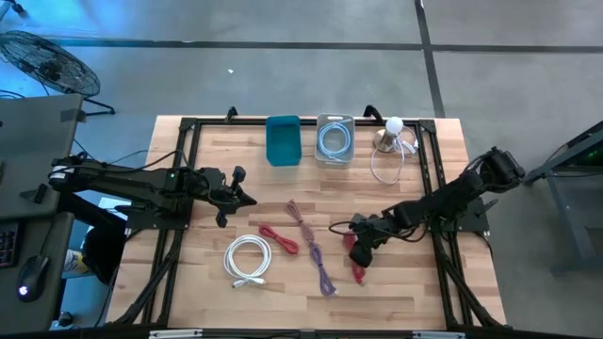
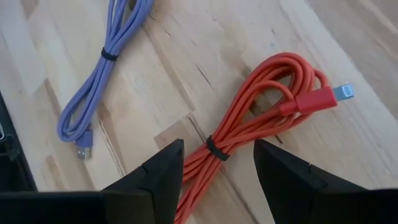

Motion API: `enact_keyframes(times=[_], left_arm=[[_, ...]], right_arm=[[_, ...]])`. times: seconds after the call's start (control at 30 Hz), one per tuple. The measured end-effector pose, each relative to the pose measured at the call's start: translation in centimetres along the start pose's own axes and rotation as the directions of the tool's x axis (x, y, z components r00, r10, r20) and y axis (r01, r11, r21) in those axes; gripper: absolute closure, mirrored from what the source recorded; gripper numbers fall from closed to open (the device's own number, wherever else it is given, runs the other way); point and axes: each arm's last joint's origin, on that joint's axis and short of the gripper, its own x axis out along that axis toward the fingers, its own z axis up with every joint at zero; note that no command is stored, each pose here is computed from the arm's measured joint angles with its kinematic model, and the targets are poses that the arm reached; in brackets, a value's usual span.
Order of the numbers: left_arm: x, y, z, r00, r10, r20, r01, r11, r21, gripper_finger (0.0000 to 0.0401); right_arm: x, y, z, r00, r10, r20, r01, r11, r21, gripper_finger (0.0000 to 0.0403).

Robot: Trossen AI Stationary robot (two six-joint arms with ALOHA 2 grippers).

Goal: Pick & Place USB Port
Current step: Put the right orange charger cable into the blue bin

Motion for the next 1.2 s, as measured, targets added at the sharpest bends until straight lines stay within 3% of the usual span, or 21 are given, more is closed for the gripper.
enact_keyframes(times=[0.8,0.97,1.2], left_arm=[[0.0,-0.1,0.0,1.0,-0.017,0.01,0.017,1.0,0.0,0.04],[0.0,-0.1,0.0,0.999,-0.033,0.023,0.033,0.999,0.0,0.04],[0.0,-0.1,0.1,0.999,-0.034,0.025,0.035,0.999,0.0,0.04]], right_arm=[[2.2,-0.5,0.3,0.999,-0.004,-0.038,0.004,1.0,0.009,0.0221],[2.2,-0.7,0.2,0.999,-0.02,-0.036,0.02,1.0,0.007,0.0262],[2.3,-0.7,0.2,0.999,-0.031,-0.021,0.03,0.999,-0.015,0.0361]])
